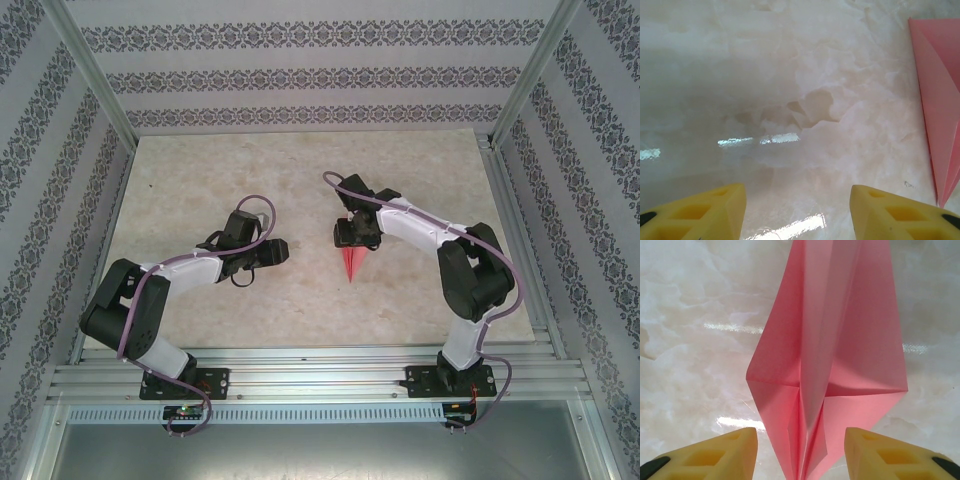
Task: Fold a paper plane with a square sheet of paper (fold left side to right side)
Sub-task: Pick up the paper plane at the center of the table.
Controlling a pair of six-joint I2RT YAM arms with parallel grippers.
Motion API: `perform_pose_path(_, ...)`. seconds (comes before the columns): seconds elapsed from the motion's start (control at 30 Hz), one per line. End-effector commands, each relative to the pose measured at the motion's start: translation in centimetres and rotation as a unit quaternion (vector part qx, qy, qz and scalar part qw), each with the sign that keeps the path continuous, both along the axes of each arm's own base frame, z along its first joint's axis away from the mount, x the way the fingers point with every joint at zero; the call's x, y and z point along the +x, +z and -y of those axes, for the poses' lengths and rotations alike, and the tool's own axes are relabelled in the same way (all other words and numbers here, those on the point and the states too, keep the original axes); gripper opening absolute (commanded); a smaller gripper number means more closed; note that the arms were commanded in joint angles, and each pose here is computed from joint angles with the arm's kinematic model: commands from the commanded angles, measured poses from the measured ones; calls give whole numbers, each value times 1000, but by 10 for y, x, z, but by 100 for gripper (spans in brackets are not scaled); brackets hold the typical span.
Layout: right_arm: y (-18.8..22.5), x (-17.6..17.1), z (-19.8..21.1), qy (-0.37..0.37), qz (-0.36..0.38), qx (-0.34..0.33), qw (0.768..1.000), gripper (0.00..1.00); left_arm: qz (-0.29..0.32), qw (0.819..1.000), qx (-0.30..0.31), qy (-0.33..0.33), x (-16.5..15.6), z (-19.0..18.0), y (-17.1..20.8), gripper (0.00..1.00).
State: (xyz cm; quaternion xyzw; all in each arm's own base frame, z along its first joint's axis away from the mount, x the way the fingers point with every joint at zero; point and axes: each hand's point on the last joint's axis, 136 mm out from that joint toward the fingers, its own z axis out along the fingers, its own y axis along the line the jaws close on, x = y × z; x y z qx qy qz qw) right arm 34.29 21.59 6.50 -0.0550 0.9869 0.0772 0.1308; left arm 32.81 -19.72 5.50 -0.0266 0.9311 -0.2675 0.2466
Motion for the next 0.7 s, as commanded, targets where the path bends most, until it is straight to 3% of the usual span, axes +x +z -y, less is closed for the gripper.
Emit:
perform_pose_path(0.0, -17, -4, 7, -14, -22, -15, 1000, 47, 6, 1000, 8, -3, 5, -2, 0, 58)
perform_pose_path(0.43, -50, -11, 2, -16, -60, -12, 998, 34, 8, 1000, 11, -3, 4, -4, 2, 58)
perform_pose_path(0.67, -63, -14, 12, -20, -73, -43, 996, 24, 12, 1000, 14, -2, 3, -6, 5, 58)
